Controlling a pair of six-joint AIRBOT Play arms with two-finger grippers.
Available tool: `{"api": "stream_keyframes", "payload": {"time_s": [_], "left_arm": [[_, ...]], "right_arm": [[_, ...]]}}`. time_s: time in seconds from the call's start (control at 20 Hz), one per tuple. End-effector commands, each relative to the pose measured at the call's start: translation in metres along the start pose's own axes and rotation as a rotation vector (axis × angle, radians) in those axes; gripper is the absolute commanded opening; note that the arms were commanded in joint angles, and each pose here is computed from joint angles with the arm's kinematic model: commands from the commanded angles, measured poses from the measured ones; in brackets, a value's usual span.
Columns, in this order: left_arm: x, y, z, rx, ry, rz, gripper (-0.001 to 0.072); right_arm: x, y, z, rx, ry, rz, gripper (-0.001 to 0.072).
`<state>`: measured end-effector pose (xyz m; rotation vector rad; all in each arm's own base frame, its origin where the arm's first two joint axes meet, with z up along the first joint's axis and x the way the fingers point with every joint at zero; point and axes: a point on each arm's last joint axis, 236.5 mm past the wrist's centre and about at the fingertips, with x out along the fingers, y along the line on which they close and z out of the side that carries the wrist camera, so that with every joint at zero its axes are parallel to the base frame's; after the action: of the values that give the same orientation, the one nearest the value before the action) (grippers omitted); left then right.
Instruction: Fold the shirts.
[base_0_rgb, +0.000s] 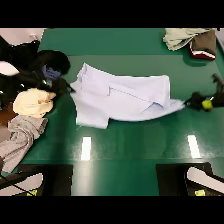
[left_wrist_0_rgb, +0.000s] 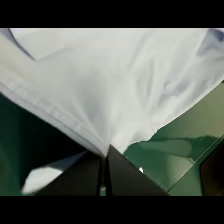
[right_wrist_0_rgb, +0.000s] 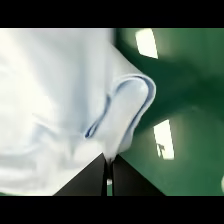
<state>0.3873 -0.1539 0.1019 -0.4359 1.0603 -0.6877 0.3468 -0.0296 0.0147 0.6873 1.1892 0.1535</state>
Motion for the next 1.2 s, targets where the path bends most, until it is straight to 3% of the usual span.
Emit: {"api": "stream_keyframes", "payload": {"time_s": [0.0, 0.15, 0.35, 0.6, 0.8, 0.95, 1.15], "left_arm": [[-0.083, -0.090, 0.074, 0.231, -0.269, -0.037, 0.0023], [-0.197, -0.200, 0.107, 0.513, -0.575, -0.025, 0.0024], [-0.340, -0.337, 0.073, 0.828, -0.959, -0.024, 0.0024], [-0.419, -0.401, 0.004, 0.957, -1.211, -0.006, 0.0023], [-0.412, -0.385, 0.010, 0.929, -1.182, 0.048, 0.0023], [-0.357, -0.310, 0.051, 0.717, -1.011, 0.126, 0.0024], [-0.239, -0.196, 0.081, 0.437, -0.689, 0.127, 0.0024]], "right_arm": [[-0.096, 0.115, 0.063, -0.136, -0.340, 0.230, 0.0013], [-0.211, 0.204, 0.083, -0.324, -0.667, 0.314, 0.0013], [-0.353, 0.289, 0.045, -0.565, -1.052, 0.300, 0.0013], [-0.439, 0.325, -0.018, -0.701, -1.284, 0.147, 0.0012], [-0.439, 0.285, -0.007, -0.559, -1.197, -0.065, 0.0011], [-0.397, 0.247, 0.019, -0.426, -0.958, -0.074, 0.0011], [-0.307, 0.161, 0.059, -0.162, -0.589, -0.044, 0.0011]]}}
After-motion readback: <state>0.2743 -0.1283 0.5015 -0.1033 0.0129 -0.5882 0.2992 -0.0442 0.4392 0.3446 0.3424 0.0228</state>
